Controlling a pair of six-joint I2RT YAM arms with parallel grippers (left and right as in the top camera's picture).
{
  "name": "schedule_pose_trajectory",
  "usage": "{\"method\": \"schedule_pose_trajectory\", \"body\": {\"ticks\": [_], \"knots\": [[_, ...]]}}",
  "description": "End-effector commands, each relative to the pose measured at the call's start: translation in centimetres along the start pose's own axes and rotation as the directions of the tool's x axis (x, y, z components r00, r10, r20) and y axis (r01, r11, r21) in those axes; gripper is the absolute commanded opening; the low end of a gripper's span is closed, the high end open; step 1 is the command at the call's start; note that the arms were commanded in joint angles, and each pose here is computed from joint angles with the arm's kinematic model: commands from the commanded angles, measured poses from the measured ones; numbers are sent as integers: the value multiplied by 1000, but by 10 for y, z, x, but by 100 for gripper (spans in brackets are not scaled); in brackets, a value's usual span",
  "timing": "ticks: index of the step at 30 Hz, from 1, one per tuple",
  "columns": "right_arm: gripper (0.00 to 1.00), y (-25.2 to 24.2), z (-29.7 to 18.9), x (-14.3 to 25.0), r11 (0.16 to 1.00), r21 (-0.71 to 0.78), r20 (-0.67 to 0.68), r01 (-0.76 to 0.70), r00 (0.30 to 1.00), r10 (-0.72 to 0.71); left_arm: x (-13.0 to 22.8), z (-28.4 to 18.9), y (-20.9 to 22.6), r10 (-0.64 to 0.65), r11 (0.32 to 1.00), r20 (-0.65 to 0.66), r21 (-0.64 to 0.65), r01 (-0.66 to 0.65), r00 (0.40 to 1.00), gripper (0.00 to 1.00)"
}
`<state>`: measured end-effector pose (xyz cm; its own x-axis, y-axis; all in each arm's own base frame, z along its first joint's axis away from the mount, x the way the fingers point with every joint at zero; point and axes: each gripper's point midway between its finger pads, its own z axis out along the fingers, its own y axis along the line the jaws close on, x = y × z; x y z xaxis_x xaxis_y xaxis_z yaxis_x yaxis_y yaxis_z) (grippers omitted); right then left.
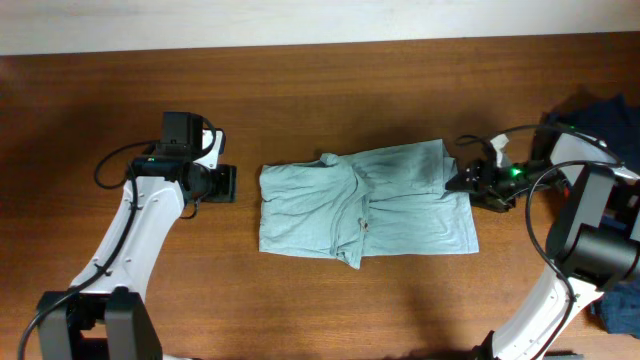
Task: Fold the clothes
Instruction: 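Move the right gripper to the shirt's right end and grasp it, then lift the shirt's right end with the right gripper and fold it leftward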
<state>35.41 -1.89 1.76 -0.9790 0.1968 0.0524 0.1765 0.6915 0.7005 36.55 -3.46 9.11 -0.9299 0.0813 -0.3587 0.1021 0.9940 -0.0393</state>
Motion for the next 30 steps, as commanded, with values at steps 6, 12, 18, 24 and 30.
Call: {"method": "schedule_pose_trajectory", "body": {"ticks": [6, 12, 18, 24, 30], "knots": [[72, -15, 60, 16, 990, 102, -81, -101, 991, 110, -6, -10, 2, -1, 1000, 26, -5, 2, 1000, 64], [47, -31, 62, 13, 956, 229, -46, -185, 979, 201, -3, -10, 2, -2, 1000, 15, -5, 2, 1000, 64], [16, -41, 59, 14, 926, 290, -22, -242, 966, 259, -1, -10, 2, -2, 1000, 7, -5, 2, 1000, 64], [4, -24, 30, 9, 918, 335, 30, -212, 976, 215, 1, -12, 4, -5, 1000, 1, -14, 5, 1000, 59], [4, 24, -16, 7, 918, 375, 126, -127, 988, 86, -25, -61, 30, -59, 996, 142, -52, 67, 988, 59]]}}
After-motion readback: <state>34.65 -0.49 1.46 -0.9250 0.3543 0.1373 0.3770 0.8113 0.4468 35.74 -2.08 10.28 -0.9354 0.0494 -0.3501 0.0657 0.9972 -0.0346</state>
